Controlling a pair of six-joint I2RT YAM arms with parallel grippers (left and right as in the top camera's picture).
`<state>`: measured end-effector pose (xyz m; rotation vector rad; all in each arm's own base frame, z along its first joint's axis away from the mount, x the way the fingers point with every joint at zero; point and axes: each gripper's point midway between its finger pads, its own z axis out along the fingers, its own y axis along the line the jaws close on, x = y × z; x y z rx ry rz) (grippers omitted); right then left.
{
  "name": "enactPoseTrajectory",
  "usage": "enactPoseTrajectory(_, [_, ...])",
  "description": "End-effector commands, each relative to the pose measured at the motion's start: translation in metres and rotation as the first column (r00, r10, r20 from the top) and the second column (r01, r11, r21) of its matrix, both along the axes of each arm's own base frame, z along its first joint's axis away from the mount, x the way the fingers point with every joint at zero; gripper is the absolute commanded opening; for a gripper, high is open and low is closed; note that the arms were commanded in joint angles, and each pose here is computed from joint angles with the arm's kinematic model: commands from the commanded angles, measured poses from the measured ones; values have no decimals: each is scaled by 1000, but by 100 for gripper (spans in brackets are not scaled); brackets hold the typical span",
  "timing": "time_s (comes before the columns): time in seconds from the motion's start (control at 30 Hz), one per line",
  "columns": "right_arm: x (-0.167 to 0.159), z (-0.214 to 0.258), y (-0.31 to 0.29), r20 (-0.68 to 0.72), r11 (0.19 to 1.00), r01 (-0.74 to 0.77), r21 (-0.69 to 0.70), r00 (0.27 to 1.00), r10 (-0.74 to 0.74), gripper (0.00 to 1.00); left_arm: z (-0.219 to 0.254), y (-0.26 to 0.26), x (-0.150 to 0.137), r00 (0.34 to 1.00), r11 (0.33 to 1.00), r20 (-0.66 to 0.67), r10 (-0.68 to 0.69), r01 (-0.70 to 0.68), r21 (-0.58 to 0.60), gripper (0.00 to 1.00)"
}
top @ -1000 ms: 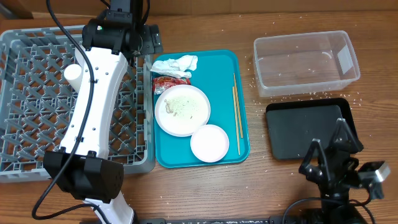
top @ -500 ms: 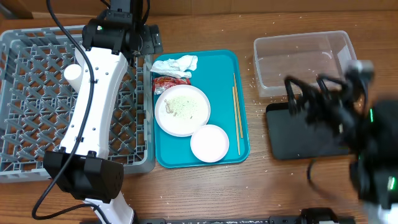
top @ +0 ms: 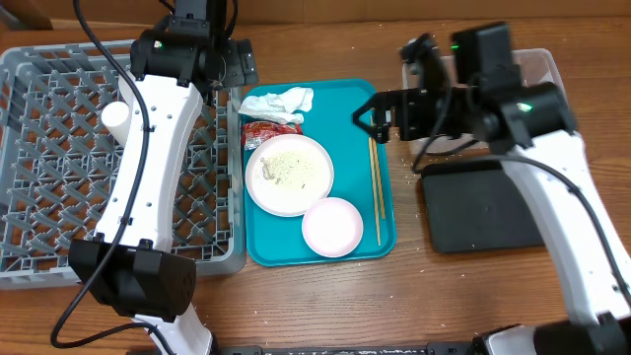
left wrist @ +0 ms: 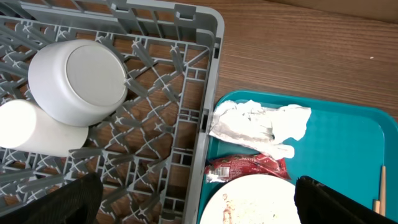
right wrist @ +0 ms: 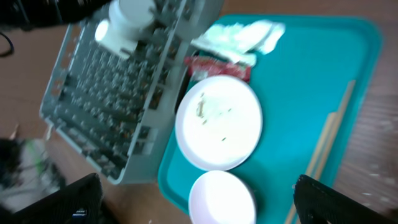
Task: Sort waste into correct bins and load items into the dishwasher
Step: 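Swing the right gripper left from rest over the teal tray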
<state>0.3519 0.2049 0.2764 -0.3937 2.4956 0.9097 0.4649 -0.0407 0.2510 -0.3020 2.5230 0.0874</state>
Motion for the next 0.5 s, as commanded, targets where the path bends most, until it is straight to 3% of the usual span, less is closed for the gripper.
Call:
enactPoseTrajectory(0.0, [2, -5, 22, -36, 997, -61, 57, 997, 63, 100, 0, 1, 1, 1000, 1000, 4, 20, -20, 1, 100])
enactPoseTrajectory(0.17, [7, -38, 46, -124, 997, -71, 38, 989, 75, 100, 0, 1, 1, 1000, 1000, 4, 20, -20, 1, 100])
enactPoseTrajectory(0.3, [2, -69, 59, -187, 997, -18, -81, 982, 3, 99, 0, 1, 1, 1000, 1000, 4, 20, -20, 1, 100])
enactPoseTrajectory(0.4, [-21, -83, 64, -270, 986, 12, -165, 961, -57, 79, 0, 1, 1, 1000, 1000, 4, 20, -20, 1, 100])
enactPoseTrajectory(0.47, [-42, -91, 70, -307, 975, -20, -223, 950, -51, 79, 0, 1, 1, 1000, 1000, 4, 20, -20, 1, 100])
